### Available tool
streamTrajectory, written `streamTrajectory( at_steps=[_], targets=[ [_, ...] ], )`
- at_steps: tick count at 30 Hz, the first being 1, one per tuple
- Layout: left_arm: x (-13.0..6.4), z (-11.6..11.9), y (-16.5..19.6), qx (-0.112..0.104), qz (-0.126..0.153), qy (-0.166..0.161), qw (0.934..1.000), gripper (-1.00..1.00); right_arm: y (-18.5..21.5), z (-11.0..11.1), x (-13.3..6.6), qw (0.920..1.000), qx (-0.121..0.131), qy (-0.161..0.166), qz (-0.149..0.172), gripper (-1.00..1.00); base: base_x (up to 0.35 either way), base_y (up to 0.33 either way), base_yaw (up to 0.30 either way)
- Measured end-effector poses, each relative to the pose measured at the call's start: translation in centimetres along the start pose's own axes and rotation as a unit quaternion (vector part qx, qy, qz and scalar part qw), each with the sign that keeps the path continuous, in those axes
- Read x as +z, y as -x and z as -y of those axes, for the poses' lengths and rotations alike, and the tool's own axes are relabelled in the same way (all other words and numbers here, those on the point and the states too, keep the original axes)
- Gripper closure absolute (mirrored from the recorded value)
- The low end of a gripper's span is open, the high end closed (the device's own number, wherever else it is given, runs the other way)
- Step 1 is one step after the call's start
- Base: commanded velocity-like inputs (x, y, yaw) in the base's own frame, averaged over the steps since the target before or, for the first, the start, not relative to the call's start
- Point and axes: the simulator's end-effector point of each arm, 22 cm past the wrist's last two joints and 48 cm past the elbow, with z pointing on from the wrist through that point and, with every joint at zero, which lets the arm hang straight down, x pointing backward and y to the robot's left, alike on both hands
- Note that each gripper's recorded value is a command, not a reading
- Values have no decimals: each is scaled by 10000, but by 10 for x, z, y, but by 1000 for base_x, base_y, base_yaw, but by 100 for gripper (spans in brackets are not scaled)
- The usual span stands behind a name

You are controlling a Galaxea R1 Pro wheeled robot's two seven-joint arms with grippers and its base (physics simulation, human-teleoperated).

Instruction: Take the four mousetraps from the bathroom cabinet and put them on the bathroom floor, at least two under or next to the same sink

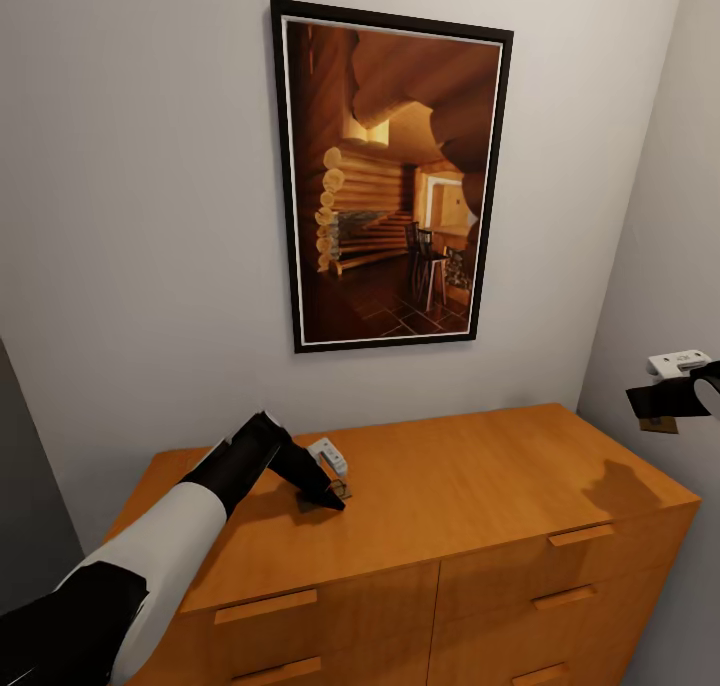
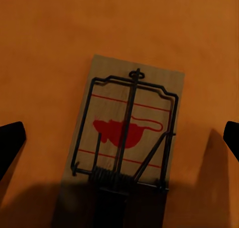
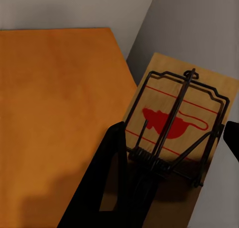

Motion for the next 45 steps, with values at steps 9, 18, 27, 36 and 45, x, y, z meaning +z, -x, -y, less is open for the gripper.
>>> streamTrajectory(
  at_steps=[9, 18, 27, 36, 45],
  targets=[
    [1, 0, -1, -1, -13, -2, 10000, -100, 0, 0, 0, 10000, 1, 4, 3, 100, 0, 0, 0],
    [1, 0, -1, -17, -12, 4, 10000, -100, 0, -1, 0, 10000, 1, 7, 4, 100, 0, 0, 0],
    [1, -2, -2, 13, -16, 45, 10000, 100, 0, 0, 0, 10000, 1, 7, 2, 100, 0, 0, 0],
    [2, -8, -1, -152, 8, 177, 9997, 100, 0, 0, 0, 10000, 1, 6, 2, 100, 0, 0, 0],
    [2, -12, -2, -160, 3, 261, 9995, 100, 0, 0, 0, 10000, 6, 12, 4, 100, 0, 0, 0]
  ],
)
